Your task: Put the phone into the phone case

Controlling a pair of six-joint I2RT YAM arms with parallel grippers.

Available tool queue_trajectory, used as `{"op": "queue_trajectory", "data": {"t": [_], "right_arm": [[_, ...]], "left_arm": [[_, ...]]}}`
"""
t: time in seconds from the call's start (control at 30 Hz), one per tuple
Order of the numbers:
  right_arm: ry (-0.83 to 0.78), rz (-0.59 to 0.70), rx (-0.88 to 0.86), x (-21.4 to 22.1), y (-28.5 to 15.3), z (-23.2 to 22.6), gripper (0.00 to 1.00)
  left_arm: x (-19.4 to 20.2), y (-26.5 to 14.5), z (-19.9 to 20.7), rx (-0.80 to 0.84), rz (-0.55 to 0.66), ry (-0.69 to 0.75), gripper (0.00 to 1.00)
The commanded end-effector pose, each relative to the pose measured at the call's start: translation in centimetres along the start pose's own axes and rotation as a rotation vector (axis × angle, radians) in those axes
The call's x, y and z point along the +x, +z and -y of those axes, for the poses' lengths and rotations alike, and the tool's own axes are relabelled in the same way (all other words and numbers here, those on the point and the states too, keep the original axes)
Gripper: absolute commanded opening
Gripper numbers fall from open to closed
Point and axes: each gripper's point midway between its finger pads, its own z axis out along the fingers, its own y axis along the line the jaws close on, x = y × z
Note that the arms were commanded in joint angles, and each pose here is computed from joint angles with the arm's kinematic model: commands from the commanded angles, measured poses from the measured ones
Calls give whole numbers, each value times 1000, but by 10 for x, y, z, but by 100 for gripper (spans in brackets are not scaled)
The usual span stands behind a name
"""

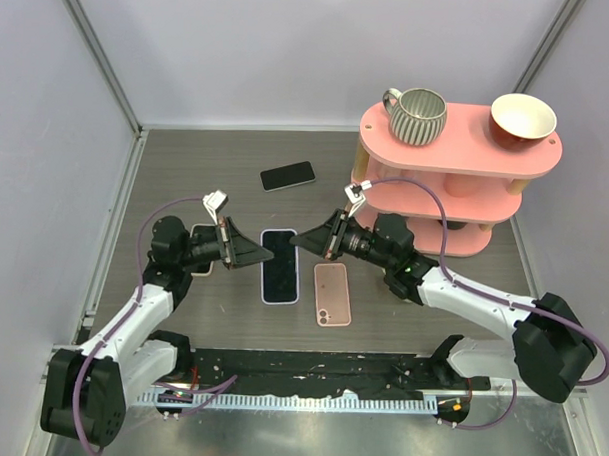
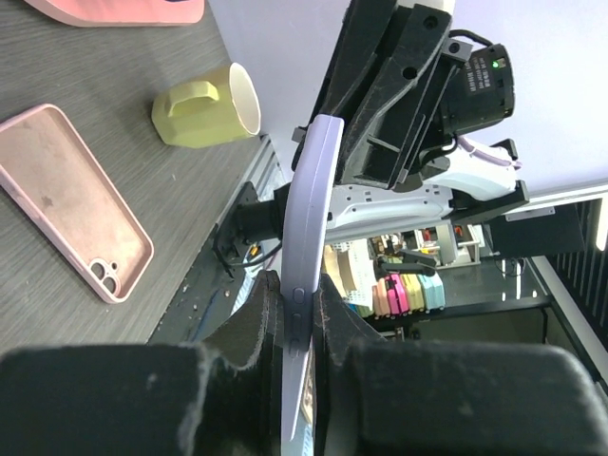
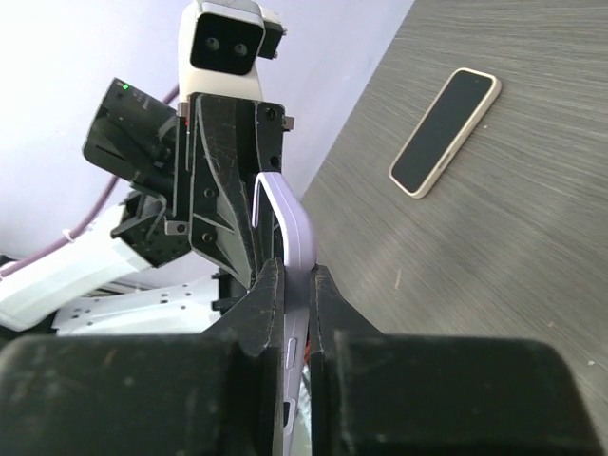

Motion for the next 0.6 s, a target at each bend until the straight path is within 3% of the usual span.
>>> {"op": "queue_trajectory", "data": {"t": [0.0, 0.13, 0.27, 0.33, 0.47, 0.57], "right_arm": [[-175, 46, -52, -27, 5, -30, 1], [-234, 27, -24, -29, 5, -29, 5], [-208, 18, -50, -30, 5, -37, 36], [-173, 27, -121, -33, 8, -50, 39], [-157, 9, -142, -31, 13, -54, 36], [-173, 23, -128, -34, 13, -51, 11]], "left_arm": [[-1, 3, 0, -34, -43, -15, 0], [-2, 2, -1, -57, -50, -5, 0], [0, 2, 1, -48, -60, -1, 0], [3, 2, 2, -41, -72, 3, 0], [7, 5, 5, -32, -88, 9, 0], [7, 5, 3, -45, -82, 1, 0]]}}
